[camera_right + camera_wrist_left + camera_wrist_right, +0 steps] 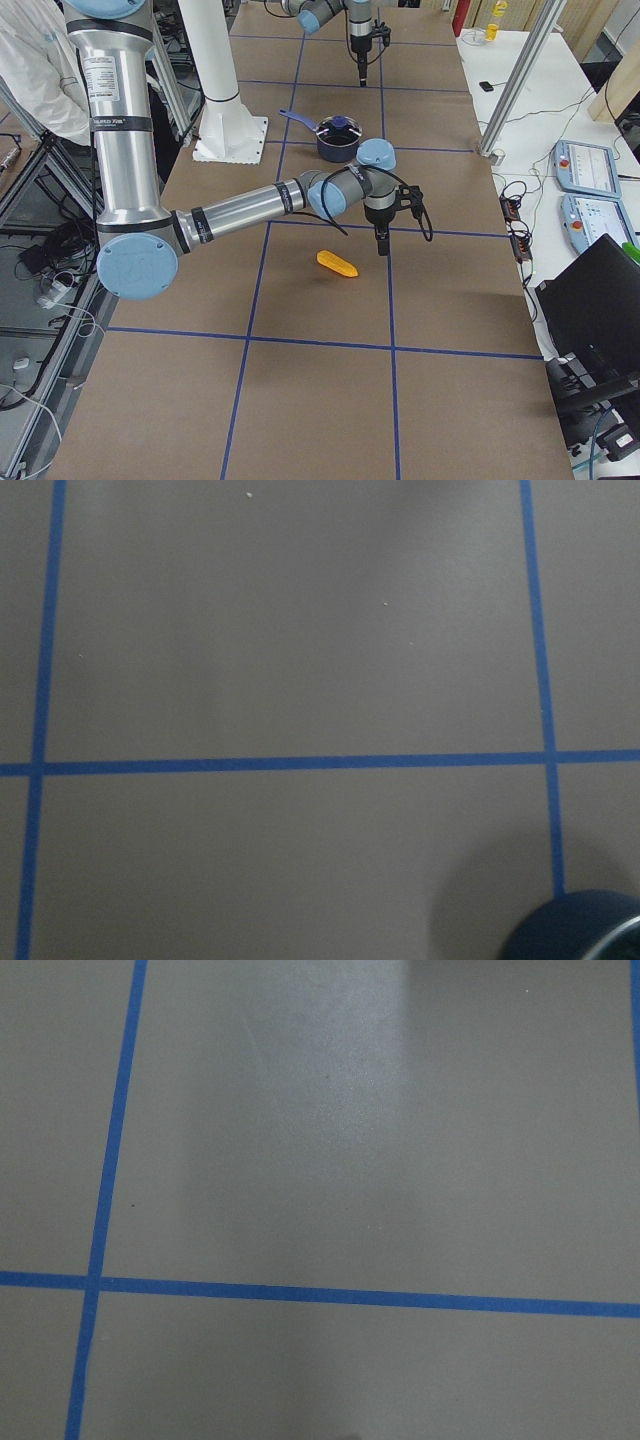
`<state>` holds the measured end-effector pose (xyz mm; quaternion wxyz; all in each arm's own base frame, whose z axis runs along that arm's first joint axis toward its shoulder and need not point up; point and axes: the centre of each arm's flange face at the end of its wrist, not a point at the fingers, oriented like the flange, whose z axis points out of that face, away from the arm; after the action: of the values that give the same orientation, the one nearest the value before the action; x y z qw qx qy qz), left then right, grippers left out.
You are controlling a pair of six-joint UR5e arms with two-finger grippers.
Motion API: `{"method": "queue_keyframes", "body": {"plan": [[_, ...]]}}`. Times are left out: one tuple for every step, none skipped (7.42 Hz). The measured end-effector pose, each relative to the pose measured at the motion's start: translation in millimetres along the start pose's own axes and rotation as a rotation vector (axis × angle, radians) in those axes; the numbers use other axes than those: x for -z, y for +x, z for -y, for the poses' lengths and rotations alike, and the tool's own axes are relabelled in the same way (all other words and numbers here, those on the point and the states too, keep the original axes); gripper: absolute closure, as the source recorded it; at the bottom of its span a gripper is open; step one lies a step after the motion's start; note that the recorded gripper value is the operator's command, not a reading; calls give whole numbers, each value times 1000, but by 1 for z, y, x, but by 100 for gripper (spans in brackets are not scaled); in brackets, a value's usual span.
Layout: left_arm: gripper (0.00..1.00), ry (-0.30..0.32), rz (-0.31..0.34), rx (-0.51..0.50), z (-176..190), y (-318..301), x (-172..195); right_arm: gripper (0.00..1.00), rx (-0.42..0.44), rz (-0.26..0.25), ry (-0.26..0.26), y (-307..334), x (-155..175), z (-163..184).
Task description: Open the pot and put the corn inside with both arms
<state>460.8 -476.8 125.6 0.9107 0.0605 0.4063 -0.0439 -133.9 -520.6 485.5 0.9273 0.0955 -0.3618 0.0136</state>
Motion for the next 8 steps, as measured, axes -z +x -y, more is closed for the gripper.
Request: {"method": "queue_keyframes", "body": {"plan": [[1, -4, 22, 14, -12, 47, -14, 0, 2, 0, -2, -2, -1, -1], [1, -12, 35, 20, -22, 84, -25, 0, 4, 0, -4, -3, -2, -1], [1, -17, 40, 19, -33, 107, -33, 0, 4, 0, -5, -3, -3, -1], [1, -18, 40, 10, -43, 119, -40, 0, 6, 0, -5, -4, -3, -2], [1, -21, 39, 4, -49, 123, -45, 0, 6, 0, -5, -4, -3, -2], [1, -24, 40, 0, -53, 124, -49, 0, 6, 0, -5, -5, -4, -1], [1, -28, 40, -5, -57, 122, -55, 0, 6, -3, -5, -4, -4, -1], [3, -32, 34, -12, -62, 121, -61, 0, 6, -5, -5, -4, -5, -1]]}}
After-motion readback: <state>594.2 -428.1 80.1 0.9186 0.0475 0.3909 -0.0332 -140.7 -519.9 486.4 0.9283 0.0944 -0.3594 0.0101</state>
